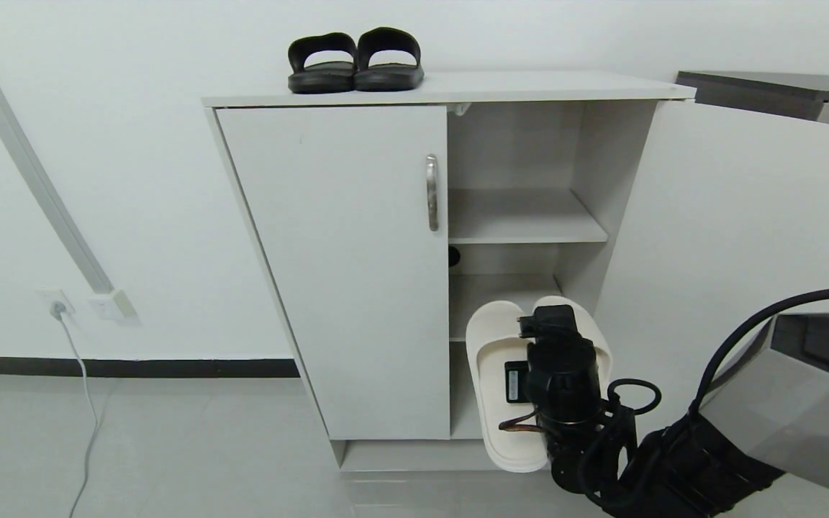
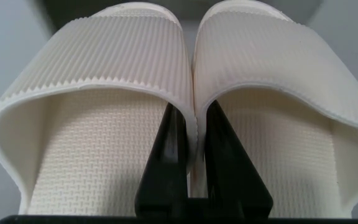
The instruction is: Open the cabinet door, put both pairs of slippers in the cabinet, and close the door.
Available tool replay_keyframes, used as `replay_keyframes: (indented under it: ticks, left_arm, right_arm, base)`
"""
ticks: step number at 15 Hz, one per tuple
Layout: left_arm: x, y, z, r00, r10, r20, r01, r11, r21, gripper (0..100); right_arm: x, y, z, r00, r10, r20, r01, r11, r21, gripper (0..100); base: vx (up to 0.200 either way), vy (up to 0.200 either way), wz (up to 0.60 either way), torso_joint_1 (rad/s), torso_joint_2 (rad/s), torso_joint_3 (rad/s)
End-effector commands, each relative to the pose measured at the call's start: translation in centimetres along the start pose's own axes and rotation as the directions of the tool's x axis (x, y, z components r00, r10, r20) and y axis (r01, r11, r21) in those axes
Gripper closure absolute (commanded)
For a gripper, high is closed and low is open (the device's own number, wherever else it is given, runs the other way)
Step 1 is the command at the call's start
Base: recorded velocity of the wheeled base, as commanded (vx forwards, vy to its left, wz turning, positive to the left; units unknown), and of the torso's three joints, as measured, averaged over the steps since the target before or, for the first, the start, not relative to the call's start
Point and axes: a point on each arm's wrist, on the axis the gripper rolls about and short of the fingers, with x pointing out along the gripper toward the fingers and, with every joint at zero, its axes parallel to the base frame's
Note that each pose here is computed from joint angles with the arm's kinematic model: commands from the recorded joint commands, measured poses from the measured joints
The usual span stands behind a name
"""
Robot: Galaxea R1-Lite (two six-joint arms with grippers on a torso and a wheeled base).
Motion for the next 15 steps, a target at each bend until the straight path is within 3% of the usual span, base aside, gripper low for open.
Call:
replay_keyframes:
  ticks: [1,8,15]
  left_arm:
    - [0.0,0.0,0.0,1.000,-0.002,-0.003,0.002,1.000,0.000,100]
    - [0.0,0.0,-0.1,1.000,-0.011,-0.004,0.011,1.000,0.001,100]
    - [0.0,0.0,-0.1,1.000,-0.013,-0.004,0.013,1.000,0.001,100]
  right_arm:
    - [-0.1,0.4,-0.4,1.000,0.012,-0.006,-0.012,1.000,-0.009,100]
    - [2.5,3.2,-1.9,0.999,0.048,-0.004,-0.048,0.999,0.001,100]
    - [2.9,3.3,-3.7,0.996,0.058,-0.072,-0.058,0.998,0.007,100]
  base:
    - [0.000,-0.200,0.00,0.002,0.01,0.002]
    - [0.000,0.000,0.00,0.000,0.00,0.000]
    - [0.000,0.000,0.00,0.000,0.00,0.000]
